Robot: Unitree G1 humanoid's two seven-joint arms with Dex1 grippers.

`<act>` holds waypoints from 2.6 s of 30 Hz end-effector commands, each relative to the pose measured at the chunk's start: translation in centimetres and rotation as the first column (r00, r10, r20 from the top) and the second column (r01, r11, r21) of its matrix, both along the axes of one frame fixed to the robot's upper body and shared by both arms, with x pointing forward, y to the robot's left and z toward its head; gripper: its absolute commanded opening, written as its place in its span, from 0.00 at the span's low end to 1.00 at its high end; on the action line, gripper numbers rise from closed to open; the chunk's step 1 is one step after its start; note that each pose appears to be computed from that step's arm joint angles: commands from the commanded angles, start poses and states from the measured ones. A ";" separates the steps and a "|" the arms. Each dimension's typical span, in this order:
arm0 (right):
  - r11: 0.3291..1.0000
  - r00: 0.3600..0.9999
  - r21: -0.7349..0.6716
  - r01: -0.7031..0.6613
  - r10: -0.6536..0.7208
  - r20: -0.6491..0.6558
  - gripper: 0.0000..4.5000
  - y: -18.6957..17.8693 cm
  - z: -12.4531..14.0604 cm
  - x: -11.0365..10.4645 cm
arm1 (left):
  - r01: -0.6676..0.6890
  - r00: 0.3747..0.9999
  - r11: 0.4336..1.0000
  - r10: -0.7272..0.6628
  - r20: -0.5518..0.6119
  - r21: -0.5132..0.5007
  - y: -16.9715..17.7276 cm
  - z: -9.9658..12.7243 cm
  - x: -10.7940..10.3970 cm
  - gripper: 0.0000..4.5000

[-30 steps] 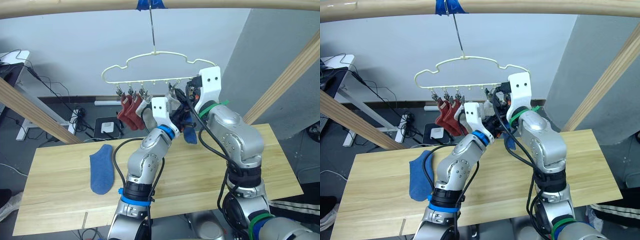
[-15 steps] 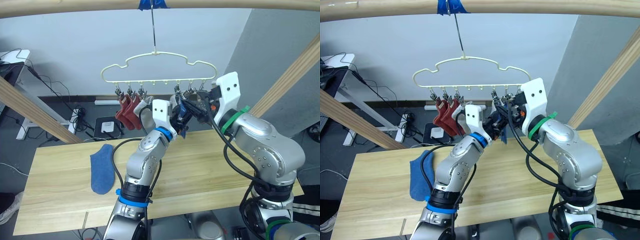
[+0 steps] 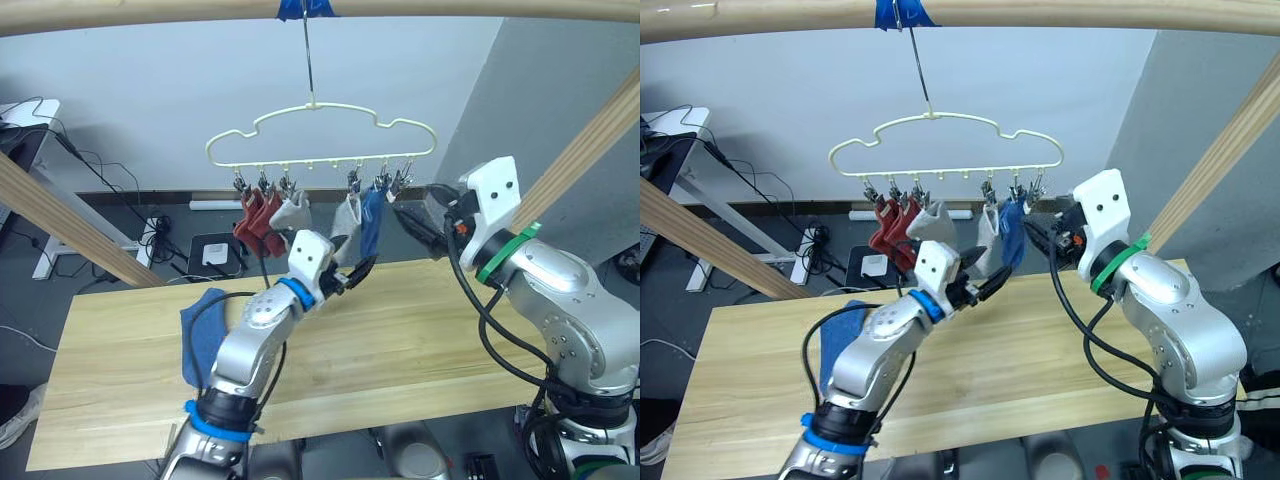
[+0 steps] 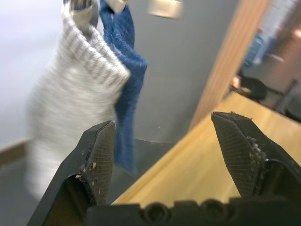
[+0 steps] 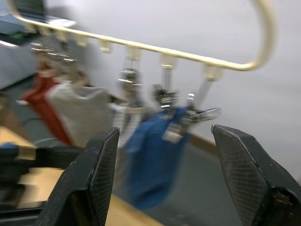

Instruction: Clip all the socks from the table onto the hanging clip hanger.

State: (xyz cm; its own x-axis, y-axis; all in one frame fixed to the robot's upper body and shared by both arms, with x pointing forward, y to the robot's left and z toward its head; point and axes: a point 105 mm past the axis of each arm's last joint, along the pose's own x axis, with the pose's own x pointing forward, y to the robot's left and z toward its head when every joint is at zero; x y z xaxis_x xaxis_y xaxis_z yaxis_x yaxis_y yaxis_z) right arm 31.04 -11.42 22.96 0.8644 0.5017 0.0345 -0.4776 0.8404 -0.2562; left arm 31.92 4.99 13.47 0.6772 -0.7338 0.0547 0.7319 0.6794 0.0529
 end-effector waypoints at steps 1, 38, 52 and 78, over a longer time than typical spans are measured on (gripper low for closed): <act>0.999 0.997 0.002 0.048 -0.048 0.066 0.73 -0.5 0.3 0.5 | 0.085 0.988 0.996 -0.088 0.125 0.029 0.2 2.5 -1.3 0.80; 0.976 0.980 0.109 0.188 -0.194 0.048 0.52 1.1 -0.1 5.1 | 0.123 0.952 0.985 -0.152 0.266 0.124 2.7 6.9 -1.0 0.81; 0.938 0.951 0.178 0.298 -0.308 0.026 0.52 0.6 0.3 5.3 | 0.117 0.949 0.984 -0.150 0.278 0.133 2.6 7.0 -0.7 0.81; 0.938 0.965 0.231 0.258 -0.264 -0.004 0.44 2.3 0.8 5.6 | 0.116 0.950 0.983 -0.152 0.274 0.144 2.6 6.9 -0.6 0.81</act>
